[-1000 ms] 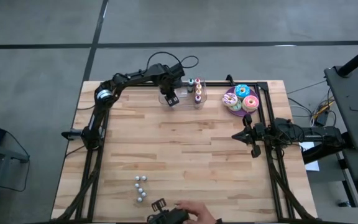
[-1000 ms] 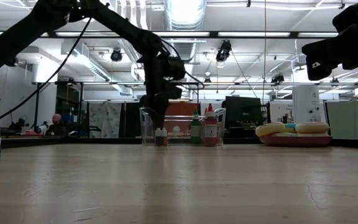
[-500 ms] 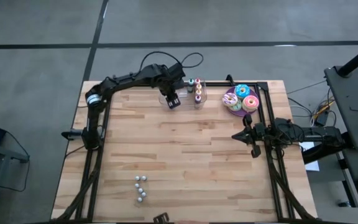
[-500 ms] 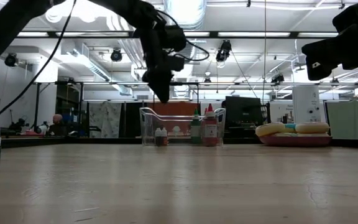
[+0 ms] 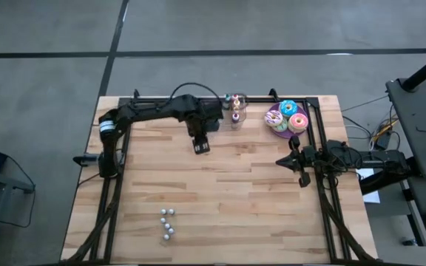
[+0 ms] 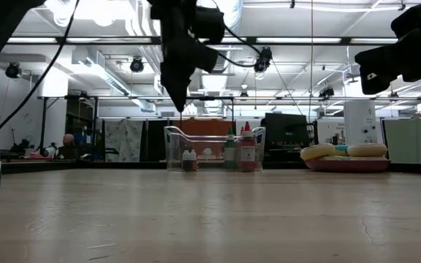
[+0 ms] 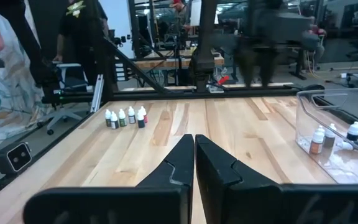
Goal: Pick & Place food coloring
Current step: Put the small blue food coloring bottle into the transparent bin
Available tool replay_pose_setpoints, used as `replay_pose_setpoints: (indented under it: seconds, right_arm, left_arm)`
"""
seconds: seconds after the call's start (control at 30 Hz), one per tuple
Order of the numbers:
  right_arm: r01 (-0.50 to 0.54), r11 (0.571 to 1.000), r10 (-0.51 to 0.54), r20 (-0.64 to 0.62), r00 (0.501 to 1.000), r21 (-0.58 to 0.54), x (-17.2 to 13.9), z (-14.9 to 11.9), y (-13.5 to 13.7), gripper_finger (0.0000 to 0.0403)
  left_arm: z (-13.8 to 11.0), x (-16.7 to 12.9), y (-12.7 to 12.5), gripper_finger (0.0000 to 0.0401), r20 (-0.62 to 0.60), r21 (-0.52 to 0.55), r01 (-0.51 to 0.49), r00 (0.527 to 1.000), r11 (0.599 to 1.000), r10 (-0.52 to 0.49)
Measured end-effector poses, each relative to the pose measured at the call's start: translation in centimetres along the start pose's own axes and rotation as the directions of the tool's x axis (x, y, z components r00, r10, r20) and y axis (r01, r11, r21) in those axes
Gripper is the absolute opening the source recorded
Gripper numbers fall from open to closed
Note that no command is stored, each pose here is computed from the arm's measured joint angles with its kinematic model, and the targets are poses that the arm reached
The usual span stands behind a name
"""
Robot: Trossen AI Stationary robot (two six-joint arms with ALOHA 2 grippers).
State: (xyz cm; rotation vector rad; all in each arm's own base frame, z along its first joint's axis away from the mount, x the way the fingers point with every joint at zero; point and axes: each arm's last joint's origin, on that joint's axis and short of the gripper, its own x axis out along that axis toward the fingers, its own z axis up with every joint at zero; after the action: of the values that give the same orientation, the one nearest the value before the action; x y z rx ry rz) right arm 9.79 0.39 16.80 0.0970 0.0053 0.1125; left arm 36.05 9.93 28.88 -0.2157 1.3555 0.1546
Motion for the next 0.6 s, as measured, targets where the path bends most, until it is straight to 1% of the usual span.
replay_pose_setpoints:
  seconds: [0.17, 0.27, 0.47, 0.6]
  right_arm:
    - [0.0, 1.0, 0.0, 0.0, 1.0, 0.0, 0.0, 0.0, 0.0, 0.0008]
    - [0.0, 1.0, 0.0, 0.0, 1.0, 0.0, 0.0, 0.0, 0.0, 0.0008]
    - [0.0, 1.0, 0.0, 0.0, 1.0, 0.0, 0.0, 0.0, 0.0, 0.0008]
    - [-0.002, 1.0, 0.002, 0.0, 1.0, 0.0, 0.0, 0.0, 0.0, 0.0009]
  left_arm:
    - [-2.3, 0.2, -3.0, 0.0113, -0.024, 0.049, 0.017, 1.0, 0.999, -0.016]
    - [-4.3, 0.3, -4.6, 0.0113, -0.037, 0.074, 0.027, 0.999, 0.997, -0.024]
    - [-8.1, 0.3, -7.7, 0.0113, 0.004, 0.114, 0.053, 0.999, 0.992, -0.054]
    - [-10.5, 0.2, -9.4, 0.0113, 0.0, 0.151, 0.071, 0.997, 0.986, -0.071]
